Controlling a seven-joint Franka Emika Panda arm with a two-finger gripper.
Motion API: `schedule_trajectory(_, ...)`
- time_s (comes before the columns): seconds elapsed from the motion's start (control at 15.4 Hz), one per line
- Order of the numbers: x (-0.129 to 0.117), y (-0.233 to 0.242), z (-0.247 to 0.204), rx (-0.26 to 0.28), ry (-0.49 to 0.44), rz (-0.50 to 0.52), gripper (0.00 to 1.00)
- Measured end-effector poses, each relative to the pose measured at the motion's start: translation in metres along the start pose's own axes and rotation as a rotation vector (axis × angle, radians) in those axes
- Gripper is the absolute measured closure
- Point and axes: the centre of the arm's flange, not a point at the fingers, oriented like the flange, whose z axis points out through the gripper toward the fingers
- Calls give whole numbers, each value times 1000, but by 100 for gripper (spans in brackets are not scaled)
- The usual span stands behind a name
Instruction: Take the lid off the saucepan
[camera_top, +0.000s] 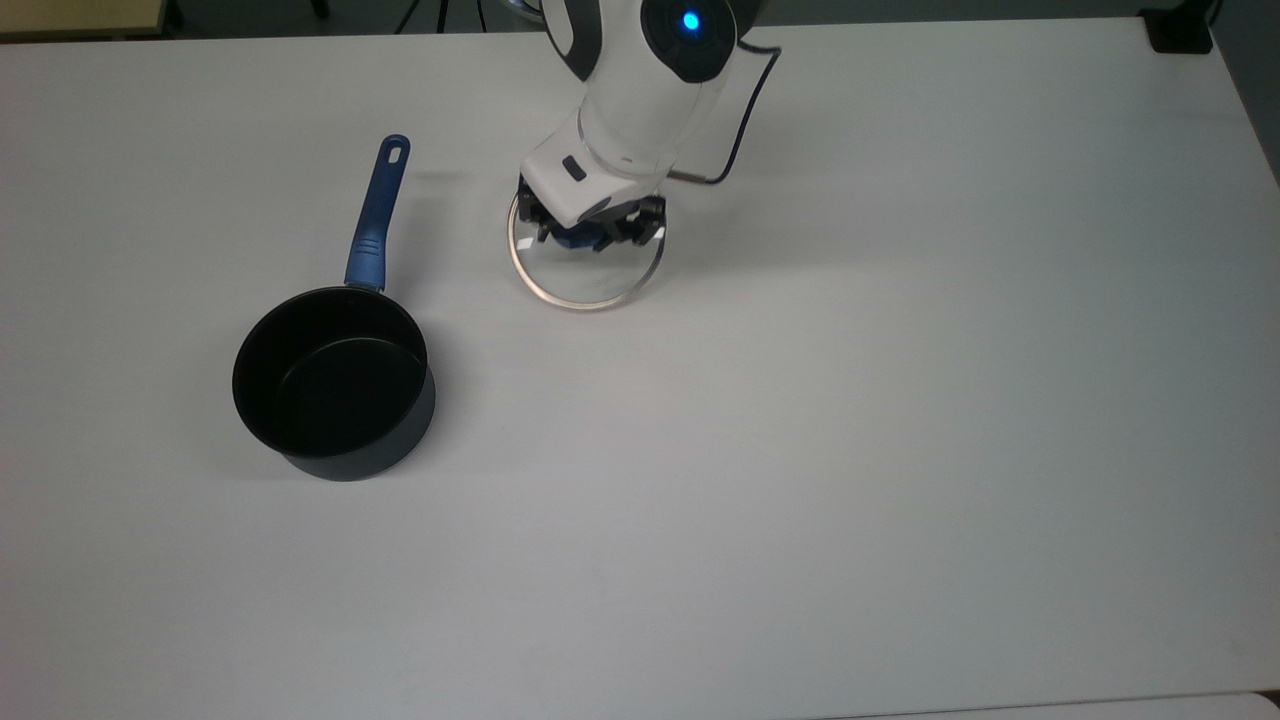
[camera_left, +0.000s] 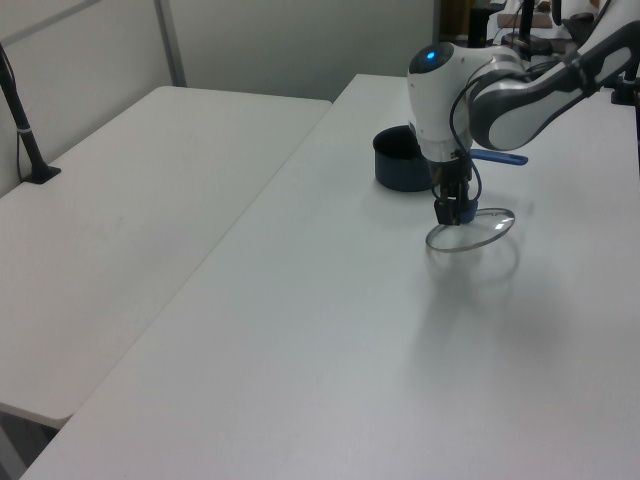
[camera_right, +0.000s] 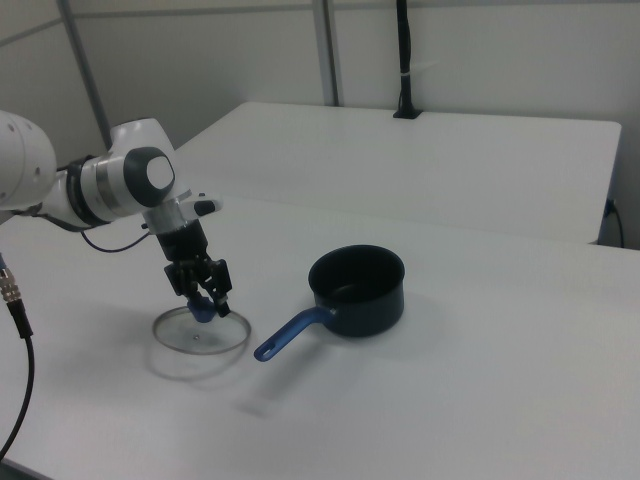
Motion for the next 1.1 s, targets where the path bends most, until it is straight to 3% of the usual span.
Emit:
schedule_trajectory(0.26, 9, -5, 20, -31, 25, 64, 40)
schedule_trajectory(0.52, 18, 4, -8, -26, 70, 92, 0)
schedule_trajectory(0.65, 25, 17, -39, -28, 72, 131, 0)
schedule_trajectory(0.84, 26, 43, -104, 21, 58, 212, 0)
schedule_trajectory(1.04, 4, 85, -169, 47, 22, 289, 0)
schedule_trajectory(1.1, -10, 109, -191, 78, 12, 317, 0)
